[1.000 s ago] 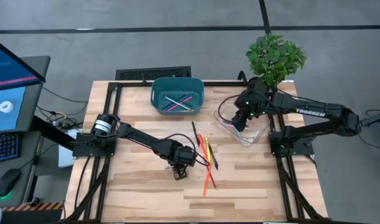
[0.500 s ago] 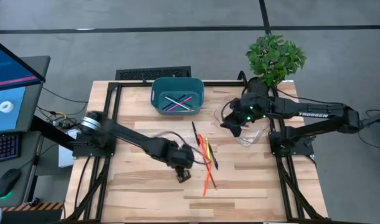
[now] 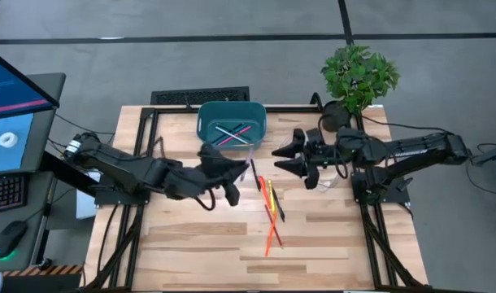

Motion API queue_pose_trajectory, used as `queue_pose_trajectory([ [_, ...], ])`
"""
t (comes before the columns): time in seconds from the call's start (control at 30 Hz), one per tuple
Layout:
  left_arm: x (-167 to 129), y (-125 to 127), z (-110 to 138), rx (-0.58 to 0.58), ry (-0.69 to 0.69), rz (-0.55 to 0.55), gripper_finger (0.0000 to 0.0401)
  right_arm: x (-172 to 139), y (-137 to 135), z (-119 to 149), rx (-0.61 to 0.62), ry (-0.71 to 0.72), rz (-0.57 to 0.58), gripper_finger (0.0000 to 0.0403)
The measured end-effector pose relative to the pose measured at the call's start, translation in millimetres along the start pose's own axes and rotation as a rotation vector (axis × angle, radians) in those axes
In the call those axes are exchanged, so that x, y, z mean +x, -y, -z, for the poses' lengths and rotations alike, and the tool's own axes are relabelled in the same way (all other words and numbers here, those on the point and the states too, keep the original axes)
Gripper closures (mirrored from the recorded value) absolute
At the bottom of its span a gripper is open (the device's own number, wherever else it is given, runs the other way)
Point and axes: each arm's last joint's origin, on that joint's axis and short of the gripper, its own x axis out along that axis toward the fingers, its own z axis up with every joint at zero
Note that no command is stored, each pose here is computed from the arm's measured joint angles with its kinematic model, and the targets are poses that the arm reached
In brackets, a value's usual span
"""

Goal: Sort pens & pencils
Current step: Put the purple pen into the transparent bin

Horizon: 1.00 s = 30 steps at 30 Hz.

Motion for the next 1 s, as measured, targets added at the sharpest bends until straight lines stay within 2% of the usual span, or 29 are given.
queue_pose_trajectory([
  [0.17, 10, 1, -4, 0.063, 0.04, 0.036, 0.0372, 17, 1, -1, -0.031, 0.04, -0.015, 0.0175],
  [0.33, 20, -3, -5, 0.067, 0.029, 0.046, 0.0371, 35, 4, -11, -0.067, 0.033, -0.038, 0.0155],
  [0.67, 23, -6, -7, 0.096, 0.028, 0.052, 0.037, 57, 12, -22, -0.107, 0.021, -0.034, 0.0158],
  [0.77, 23, -6, -6, 0.101, 0.023, 0.05, 0.037, 61, 11, -23, -0.11, -0.003, -0.041, 0.0196],
  [0.93, 22, -6, -6, 0.107, 0.023, 0.045, 0.037, 62, 9, -27, -0.158, -0.039, -0.037, 0.0355],
  [1.0, 22, -6, -6, 0.11, 0.016, 0.049, 0.0369, 61, 9, -27, -0.17, -0.045, -0.033, 0.0353],
])
